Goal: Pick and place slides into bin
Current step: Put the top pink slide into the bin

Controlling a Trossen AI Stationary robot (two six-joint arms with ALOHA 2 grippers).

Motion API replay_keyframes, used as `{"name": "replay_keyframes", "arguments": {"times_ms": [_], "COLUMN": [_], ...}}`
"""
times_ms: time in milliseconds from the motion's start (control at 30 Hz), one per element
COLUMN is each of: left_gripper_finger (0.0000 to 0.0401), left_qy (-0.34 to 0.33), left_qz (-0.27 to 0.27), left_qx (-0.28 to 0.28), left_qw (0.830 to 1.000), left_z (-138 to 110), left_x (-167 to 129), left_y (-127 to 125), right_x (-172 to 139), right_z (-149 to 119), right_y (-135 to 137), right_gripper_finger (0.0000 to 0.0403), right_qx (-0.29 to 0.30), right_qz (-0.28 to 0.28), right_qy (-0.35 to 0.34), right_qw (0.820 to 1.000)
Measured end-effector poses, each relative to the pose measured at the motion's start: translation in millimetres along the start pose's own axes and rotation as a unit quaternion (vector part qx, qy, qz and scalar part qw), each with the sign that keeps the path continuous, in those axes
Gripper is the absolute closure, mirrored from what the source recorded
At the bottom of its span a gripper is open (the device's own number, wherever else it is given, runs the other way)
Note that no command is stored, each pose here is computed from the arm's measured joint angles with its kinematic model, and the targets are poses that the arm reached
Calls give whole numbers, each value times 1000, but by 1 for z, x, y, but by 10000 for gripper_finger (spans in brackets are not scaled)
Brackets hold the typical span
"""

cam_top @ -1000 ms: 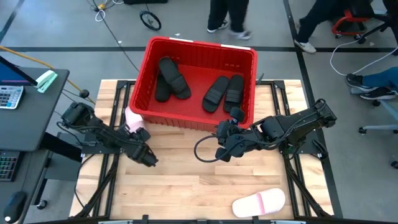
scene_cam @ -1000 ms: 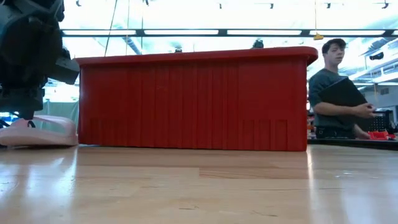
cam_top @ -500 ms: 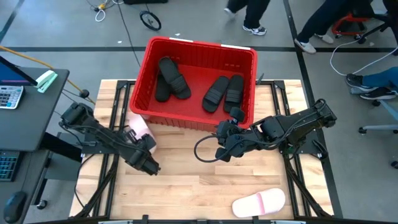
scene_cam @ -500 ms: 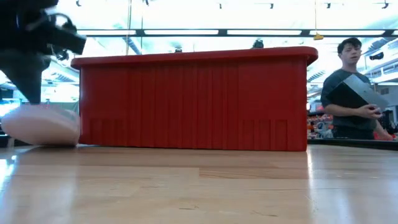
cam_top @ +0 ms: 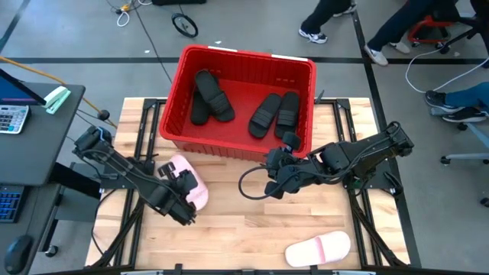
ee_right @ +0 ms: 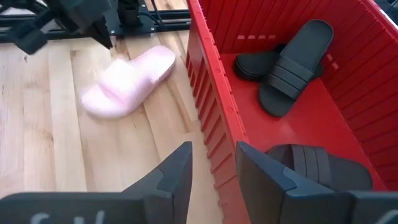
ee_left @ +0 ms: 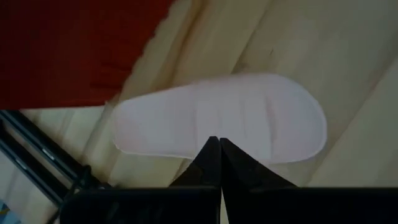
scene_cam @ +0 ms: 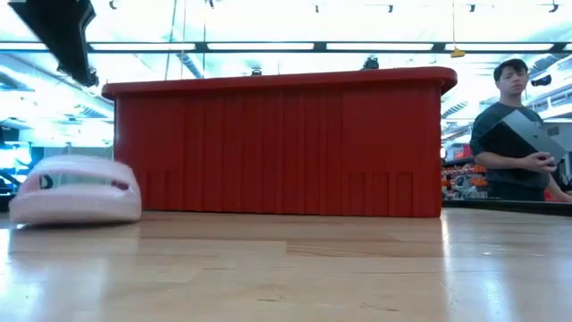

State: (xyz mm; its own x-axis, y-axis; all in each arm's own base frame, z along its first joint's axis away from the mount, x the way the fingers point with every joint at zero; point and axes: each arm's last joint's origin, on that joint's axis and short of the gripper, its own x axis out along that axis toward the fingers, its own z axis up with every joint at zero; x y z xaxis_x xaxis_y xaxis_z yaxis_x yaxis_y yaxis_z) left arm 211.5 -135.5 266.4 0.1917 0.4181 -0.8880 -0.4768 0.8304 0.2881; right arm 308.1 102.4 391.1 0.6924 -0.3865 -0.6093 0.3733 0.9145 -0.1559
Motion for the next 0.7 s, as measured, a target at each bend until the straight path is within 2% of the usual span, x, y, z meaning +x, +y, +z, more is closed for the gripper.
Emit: {"name": "replay_keyframes", "arguments": {"times_ms": [233, 367, 467, 567, 700], "left_gripper_finger": [400, 385, 355, 312, 245], "left_qy": [-23, 14, 32, 30, 1], "left_qz": [-3, -4, -2, -18, -72], "left_qx": [13, 86, 111, 90, 61], "left_qw": [1000, 996, 993, 995, 996], "left_z": [5, -2, -7, -8, -4], "left_x": [-14, -4, 3, 8, 12], "left_y": [1, 1, 0, -4, -17], "right_x": [0, 0, 0, -1, -1], "right_z": [0, 0, 0, -1, -1], "right_y": [0, 0, 1, 1, 2], "right_gripper_finger": [275, 275, 275, 275, 275], "right_qx": [0, 0, 0, -1, -2], "right_qz": [0, 1, 6, 9, 10], "right_qy": [0, 1, 3, 4, 4], "right_qw": [1000, 1000, 1000, 1000, 1000]}}
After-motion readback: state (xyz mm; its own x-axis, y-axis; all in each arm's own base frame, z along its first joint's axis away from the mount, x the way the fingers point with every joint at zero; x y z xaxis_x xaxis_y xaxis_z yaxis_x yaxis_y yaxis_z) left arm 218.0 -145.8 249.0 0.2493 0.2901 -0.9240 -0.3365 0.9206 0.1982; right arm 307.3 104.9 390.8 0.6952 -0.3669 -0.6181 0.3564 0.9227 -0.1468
